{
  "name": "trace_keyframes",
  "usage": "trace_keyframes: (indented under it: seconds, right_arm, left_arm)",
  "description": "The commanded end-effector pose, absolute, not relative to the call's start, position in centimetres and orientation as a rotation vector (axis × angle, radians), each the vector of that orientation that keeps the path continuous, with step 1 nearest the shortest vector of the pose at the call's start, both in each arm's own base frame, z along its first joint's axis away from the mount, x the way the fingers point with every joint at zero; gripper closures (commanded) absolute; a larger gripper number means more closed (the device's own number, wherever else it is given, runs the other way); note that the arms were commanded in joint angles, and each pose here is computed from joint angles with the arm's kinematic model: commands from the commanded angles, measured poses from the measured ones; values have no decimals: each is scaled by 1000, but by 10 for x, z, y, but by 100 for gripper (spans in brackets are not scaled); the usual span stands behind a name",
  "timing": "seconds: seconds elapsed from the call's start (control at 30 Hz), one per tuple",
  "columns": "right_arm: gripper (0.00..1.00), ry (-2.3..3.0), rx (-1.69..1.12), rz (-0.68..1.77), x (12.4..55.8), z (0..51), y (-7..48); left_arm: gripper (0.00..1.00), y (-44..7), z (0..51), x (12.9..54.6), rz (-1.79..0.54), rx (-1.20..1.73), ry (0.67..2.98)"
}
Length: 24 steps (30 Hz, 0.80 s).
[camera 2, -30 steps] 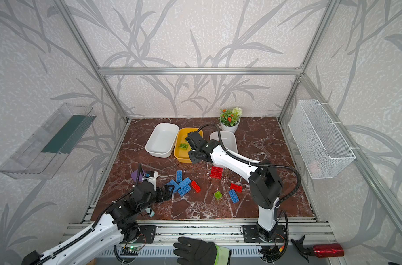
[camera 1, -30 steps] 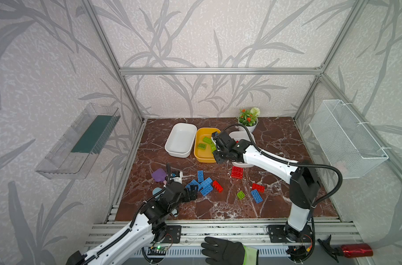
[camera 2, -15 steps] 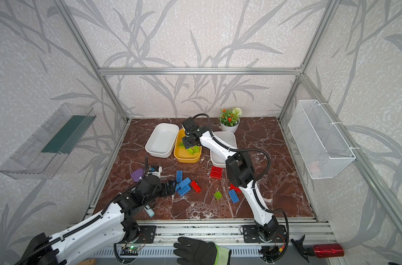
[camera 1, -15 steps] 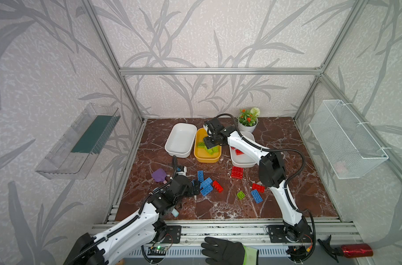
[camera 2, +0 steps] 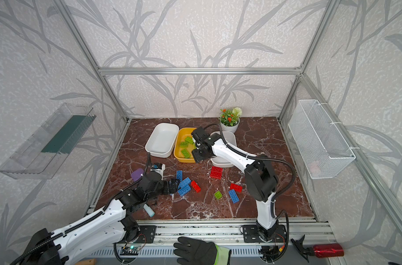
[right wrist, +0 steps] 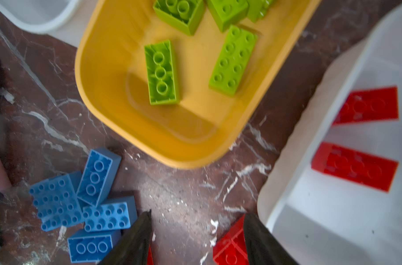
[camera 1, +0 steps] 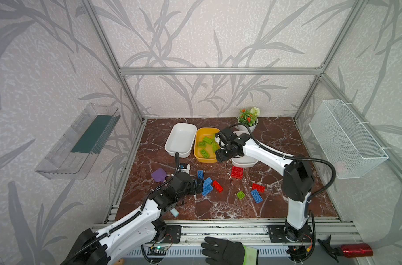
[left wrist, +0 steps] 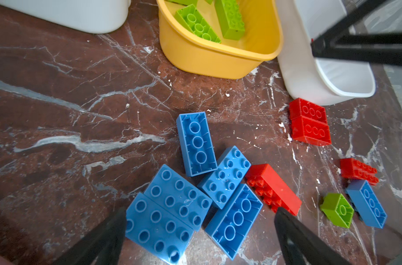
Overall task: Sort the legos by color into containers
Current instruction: 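Move the right gripper down to the small lime-green brick near the red bricks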
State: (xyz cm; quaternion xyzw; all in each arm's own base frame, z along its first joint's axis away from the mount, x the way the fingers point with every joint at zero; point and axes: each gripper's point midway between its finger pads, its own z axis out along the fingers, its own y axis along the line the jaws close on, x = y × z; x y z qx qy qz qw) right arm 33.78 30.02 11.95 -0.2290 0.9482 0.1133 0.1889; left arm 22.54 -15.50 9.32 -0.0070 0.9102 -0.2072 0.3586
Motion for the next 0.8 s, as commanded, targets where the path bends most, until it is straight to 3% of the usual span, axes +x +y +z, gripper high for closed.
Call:
trace_keyframes:
  seconds: [0.0, 0.37, 0.77]
  right_arm:
    - [35, 2675, -588, 314, 306, 115, 281]
    - [36, 2804, -518, 276, 212, 59, 225]
    - [40, 2828, -555, 268, 190, 34, 224]
  left_arm:
    - [1, -163, 100, 220, -612, 26, 2329]
    - [1, -179, 98, 207, -706, 53, 2339]
    - [1, -189, 93, 187, -673, 86, 2332]
